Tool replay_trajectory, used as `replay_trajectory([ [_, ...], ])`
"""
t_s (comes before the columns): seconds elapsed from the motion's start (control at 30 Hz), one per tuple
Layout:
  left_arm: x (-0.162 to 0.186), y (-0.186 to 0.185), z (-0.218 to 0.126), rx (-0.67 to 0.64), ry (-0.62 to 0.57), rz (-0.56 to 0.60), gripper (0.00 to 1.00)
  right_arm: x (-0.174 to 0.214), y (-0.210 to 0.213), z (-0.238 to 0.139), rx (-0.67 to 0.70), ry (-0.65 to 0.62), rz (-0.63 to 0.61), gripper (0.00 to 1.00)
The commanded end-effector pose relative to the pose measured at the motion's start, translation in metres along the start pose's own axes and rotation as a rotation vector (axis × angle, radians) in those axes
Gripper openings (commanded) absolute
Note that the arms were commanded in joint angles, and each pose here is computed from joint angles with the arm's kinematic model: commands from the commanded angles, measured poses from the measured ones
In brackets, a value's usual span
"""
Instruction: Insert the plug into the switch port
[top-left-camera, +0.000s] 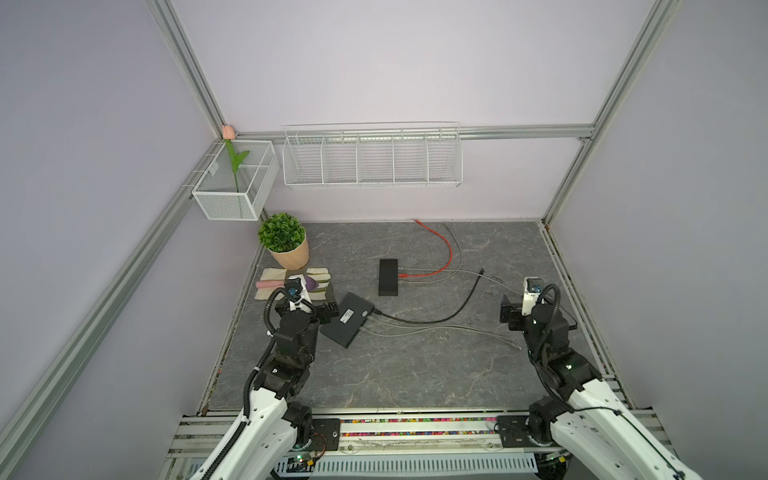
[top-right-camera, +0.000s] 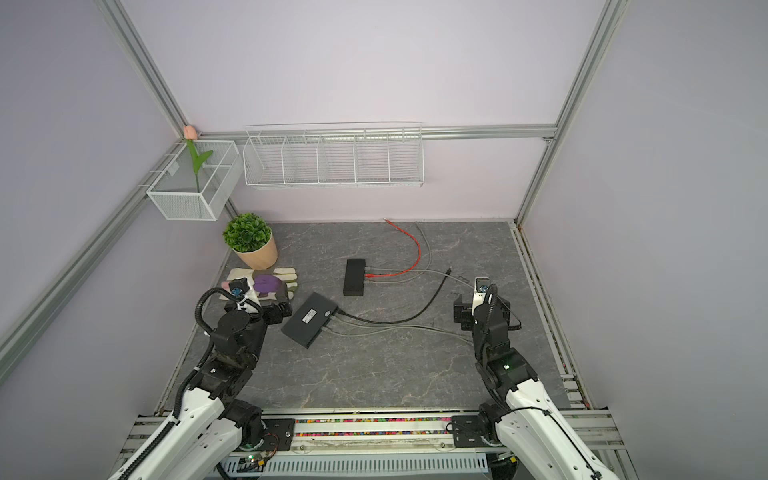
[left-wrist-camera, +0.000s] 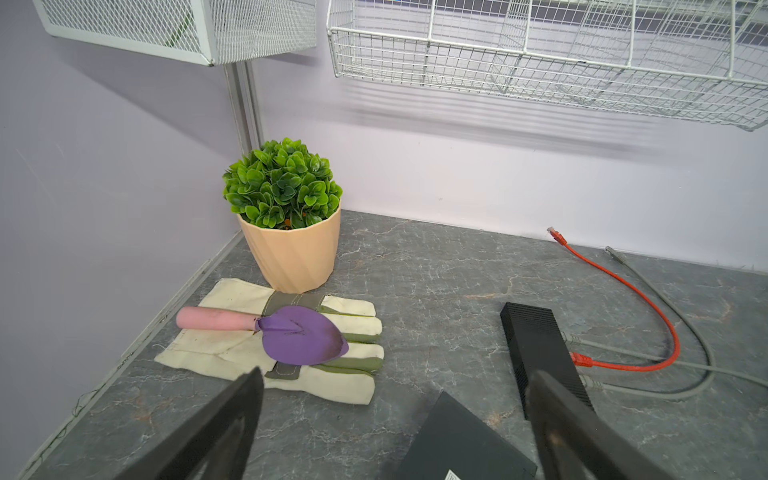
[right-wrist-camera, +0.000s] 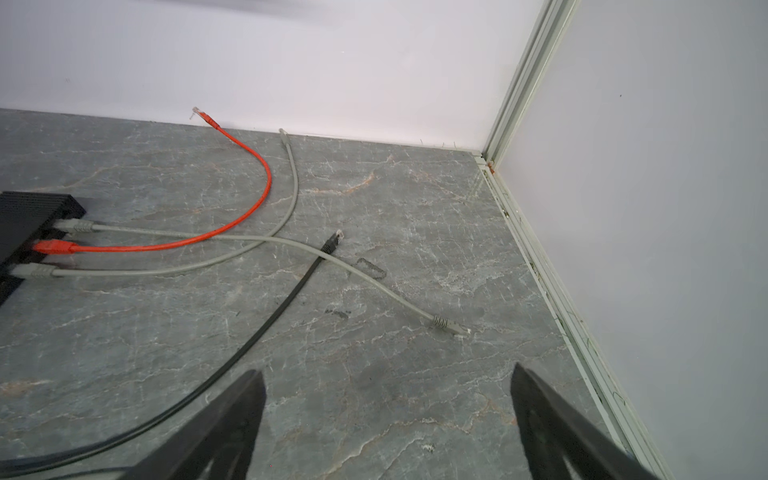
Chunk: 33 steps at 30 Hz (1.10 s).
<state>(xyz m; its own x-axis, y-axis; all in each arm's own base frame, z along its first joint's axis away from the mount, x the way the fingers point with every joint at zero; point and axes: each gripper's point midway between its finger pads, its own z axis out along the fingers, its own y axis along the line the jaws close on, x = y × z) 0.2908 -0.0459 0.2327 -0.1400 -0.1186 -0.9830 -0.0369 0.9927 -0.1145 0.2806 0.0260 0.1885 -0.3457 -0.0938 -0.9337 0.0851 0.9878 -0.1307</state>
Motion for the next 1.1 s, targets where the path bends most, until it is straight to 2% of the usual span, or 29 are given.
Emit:
replay_trajectory([
  [0.0,0.01,0.006,-0.003,-0.028,0.024,0.028,1.0,0.009,-0.011,-0.002,0.058,-0.004,0.014,0.95],
  [0.1,0.016,0.009,-0.004,-0.037,0.034,0.033,1.0,0.017,-0.017,-0.003,0.094,-0.01,0.021,0.94],
  [0.37,0.03,0.016,-0.007,-0.06,0.042,0.04,1.0,0.031,-0.013,-0.003,0.09,0.008,0.008,0.94],
  [0.63,0.03,0.022,-0.013,-0.079,0.03,0.034,1.0,0.04,-0.019,-0.01,0.138,-0.009,-0.005,0.94],
  [0.83,0.03,0.033,-0.015,-0.141,0.039,0.06,0.99,0.046,-0.024,-0.017,0.15,-0.015,0.005,0.94],
  [1.07,0.049,0.047,-0.014,-0.215,0.054,0.104,1.0,0.052,-0.023,-0.014,0.155,-0.04,0.018,0.91],
])
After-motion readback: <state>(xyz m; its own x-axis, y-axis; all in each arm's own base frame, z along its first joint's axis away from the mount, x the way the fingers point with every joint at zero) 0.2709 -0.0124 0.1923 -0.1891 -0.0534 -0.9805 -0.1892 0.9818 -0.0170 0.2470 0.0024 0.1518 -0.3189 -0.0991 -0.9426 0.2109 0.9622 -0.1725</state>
